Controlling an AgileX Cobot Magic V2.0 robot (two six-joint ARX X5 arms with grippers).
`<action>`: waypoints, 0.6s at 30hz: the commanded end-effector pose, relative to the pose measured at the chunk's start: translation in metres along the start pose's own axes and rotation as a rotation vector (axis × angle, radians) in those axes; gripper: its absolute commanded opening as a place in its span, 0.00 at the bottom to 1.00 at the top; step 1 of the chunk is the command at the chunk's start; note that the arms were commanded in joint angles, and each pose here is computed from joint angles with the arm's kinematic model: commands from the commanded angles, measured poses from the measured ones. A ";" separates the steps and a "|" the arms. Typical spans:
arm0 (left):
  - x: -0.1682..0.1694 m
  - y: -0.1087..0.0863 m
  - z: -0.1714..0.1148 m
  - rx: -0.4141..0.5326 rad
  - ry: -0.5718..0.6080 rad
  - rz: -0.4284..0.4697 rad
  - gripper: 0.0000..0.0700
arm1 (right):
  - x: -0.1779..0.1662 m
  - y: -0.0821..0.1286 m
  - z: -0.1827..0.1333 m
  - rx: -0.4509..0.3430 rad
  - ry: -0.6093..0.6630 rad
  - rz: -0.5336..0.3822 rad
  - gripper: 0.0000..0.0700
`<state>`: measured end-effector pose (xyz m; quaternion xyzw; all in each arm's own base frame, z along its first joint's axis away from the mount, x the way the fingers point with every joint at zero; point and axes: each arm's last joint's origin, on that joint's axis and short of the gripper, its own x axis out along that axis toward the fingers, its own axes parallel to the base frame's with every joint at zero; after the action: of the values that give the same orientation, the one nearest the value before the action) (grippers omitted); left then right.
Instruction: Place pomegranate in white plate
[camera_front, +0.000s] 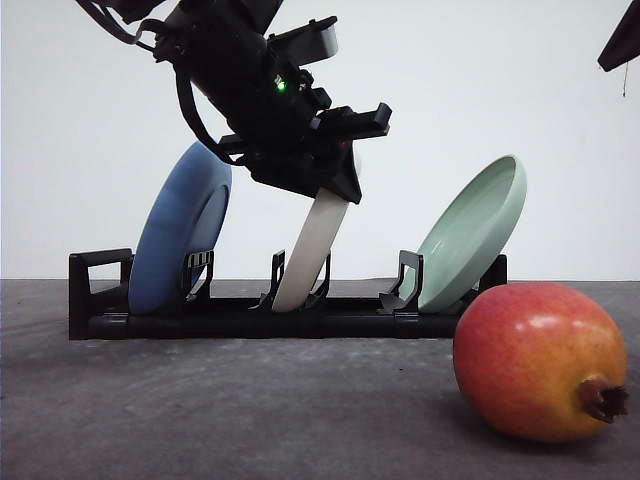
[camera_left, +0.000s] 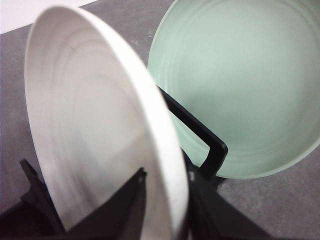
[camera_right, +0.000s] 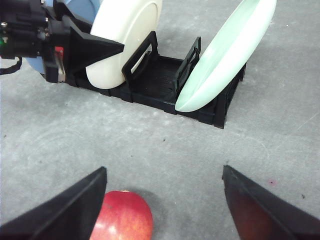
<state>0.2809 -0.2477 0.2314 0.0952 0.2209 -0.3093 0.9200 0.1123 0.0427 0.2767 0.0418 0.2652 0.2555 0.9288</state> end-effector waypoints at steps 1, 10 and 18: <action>0.005 -0.005 0.003 -0.038 -0.007 -0.008 0.07 | -0.002 0.002 0.005 -0.012 -0.023 0.004 0.67; -0.002 -0.004 0.009 -0.098 -0.030 -0.010 0.00 | -0.002 0.002 0.005 -0.012 -0.023 -0.001 0.67; -0.026 -0.002 0.029 -0.105 -0.111 -0.014 0.00 | -0.002 0.002 0.005 -0.012 -0.023 -0.001 0.67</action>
<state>0.2725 -0.2411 0.2557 0.0387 0.2096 -0.3028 0.9289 0.1124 0.0426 0.2767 0.0414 0.2652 0.2537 0.9293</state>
